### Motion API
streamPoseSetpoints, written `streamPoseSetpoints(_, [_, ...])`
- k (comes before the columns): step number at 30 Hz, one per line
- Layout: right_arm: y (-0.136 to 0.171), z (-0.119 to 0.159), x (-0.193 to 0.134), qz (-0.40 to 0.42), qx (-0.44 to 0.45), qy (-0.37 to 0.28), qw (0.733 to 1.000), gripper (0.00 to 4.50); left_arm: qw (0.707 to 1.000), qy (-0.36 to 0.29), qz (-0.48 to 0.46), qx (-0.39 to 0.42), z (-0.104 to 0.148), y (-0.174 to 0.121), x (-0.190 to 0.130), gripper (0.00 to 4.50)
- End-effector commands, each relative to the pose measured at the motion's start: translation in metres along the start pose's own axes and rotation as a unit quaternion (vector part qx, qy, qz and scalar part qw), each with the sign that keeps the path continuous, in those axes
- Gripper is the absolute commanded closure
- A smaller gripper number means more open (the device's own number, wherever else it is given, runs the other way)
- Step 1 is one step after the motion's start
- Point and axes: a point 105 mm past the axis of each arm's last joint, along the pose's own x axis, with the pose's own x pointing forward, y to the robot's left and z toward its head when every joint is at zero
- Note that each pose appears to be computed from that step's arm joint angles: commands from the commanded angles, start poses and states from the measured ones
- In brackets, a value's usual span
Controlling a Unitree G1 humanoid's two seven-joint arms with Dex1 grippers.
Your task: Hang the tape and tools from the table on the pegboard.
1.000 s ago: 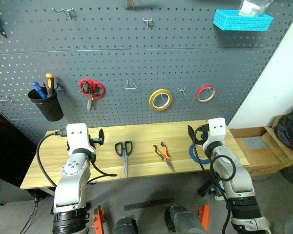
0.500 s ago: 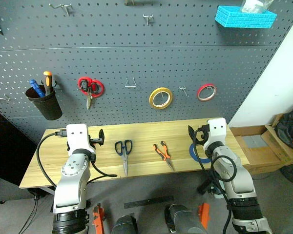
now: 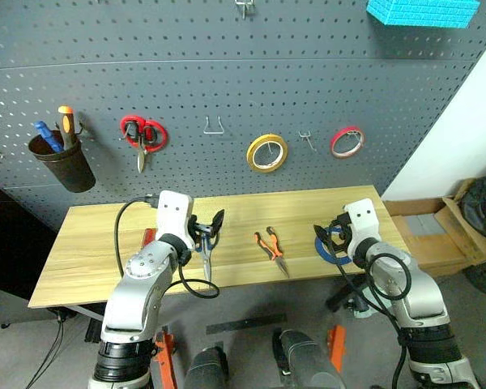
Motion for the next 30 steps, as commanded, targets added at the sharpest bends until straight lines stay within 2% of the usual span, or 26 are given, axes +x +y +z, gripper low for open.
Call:
streamPoseSetpoints(1, [0.006, 0.008, 0.000, 0.044, -0.016, 0.005, 0.999, 0.00, 0.993, 0.008, -0.119, 0.014, 0.012, -0.034, 0.008, 0.01])
streamPoseSetpoints(8, [-0.006, 0.002, 0.010, 0.064, -0.014, 0.046, 0.997, 0.00, 0.964, 0.051, -0.253, 0.071, 0.007, -0.072, 0.027, 0.01])
streamPoseSetpoints(16, [-0.036, -0.010, 0.028, 0.033, -0.011, 0.084, 0.996, 0.00, 0.918, 0.050, -0.356, 0.168, 0.007, -0.115, 0.057, 0.01])
streamPoseSetpoints(22, [-0.039, -0.013, 0.036, 0.025, 0.022, 0.105, 0.994, 0.00, 0.901, 0.038, -0.386, 0.193, 0.009, -0.131, 0.072, 0.01])
streamPoseSetpoints(30, [-0.038, -0.036, 0.037, 0.013, 0.059, 0.160, 0.985, 0.00, 0.894, 0.034, -0.397, 0.203, 0.009, -0.135, 0.078, 0.01])
